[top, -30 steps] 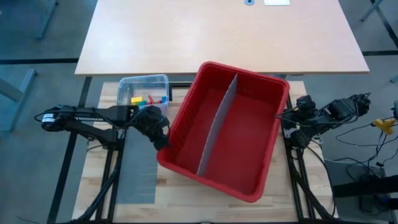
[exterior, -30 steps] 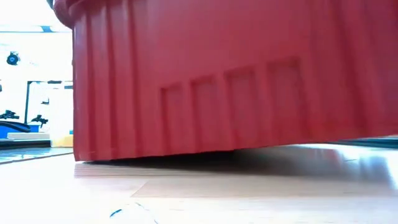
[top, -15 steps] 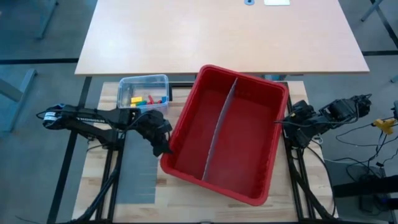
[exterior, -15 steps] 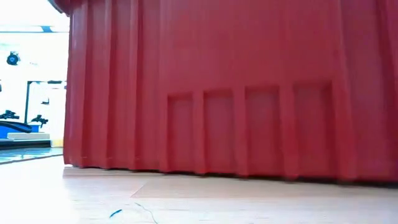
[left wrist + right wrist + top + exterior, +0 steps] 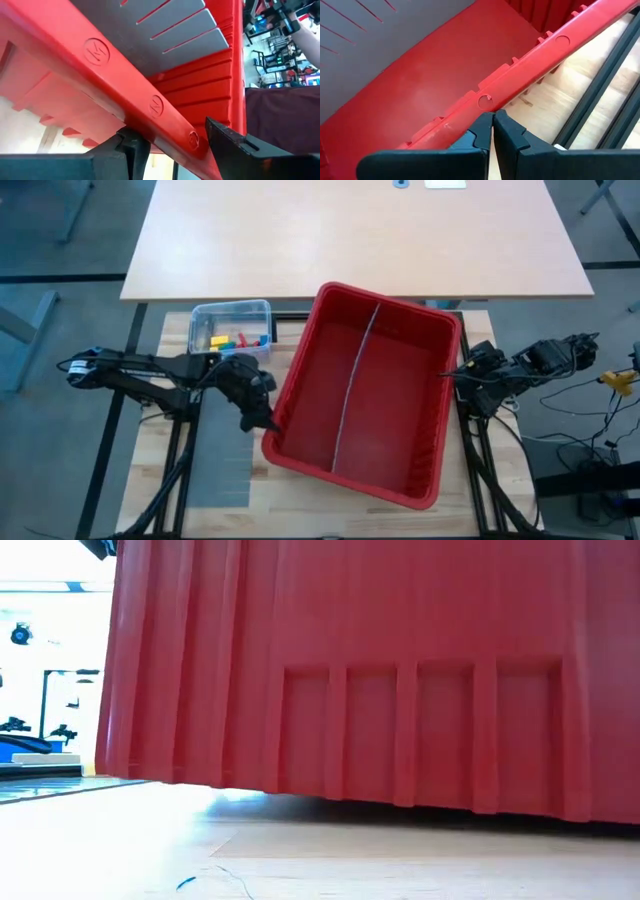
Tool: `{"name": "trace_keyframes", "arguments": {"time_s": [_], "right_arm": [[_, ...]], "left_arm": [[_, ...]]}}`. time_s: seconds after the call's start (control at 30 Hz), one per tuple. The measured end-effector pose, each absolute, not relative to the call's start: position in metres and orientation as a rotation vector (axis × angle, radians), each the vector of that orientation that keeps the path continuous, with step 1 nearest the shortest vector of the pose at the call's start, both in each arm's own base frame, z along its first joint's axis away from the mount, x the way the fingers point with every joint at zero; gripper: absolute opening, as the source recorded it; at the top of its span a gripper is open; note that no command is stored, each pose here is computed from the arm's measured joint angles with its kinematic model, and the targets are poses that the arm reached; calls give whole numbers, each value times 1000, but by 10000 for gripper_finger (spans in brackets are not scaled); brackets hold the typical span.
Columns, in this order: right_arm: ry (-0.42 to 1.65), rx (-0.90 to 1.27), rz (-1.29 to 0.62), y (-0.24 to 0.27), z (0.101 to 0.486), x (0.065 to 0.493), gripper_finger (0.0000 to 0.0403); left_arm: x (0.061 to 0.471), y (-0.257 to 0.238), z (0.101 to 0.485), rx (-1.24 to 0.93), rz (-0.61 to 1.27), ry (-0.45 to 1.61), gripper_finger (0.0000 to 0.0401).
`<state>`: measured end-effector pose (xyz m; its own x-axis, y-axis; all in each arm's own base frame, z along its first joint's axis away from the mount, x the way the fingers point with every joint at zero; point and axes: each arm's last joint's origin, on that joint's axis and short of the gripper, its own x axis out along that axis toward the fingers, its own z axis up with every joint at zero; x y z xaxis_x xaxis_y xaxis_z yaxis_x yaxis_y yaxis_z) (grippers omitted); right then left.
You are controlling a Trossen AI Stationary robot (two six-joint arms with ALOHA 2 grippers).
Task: Sort blocks
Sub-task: Insert the bin divider into the red bin
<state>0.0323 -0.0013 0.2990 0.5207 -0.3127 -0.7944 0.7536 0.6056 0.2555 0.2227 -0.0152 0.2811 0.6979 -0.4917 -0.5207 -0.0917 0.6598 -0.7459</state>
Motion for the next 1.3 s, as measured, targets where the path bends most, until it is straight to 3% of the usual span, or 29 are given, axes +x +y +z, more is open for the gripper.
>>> {"name": "trace_keyframes", "arguments": {"time_s": [0.33, 0.73, 1.3], "right_arm": [[774, 655, -706, -2, 299, 32, 0], [781, 651, -710, -2, 298, 31, 0], [773, 655, -708, -2, 298, 32, 0]], "left_arm": [[227, -16, 277, -819, -300, 804, 169], [228, -15, 277, -763, -290, 771, 253], [228, -16, 275, -771, -302, 788, 304]]}}
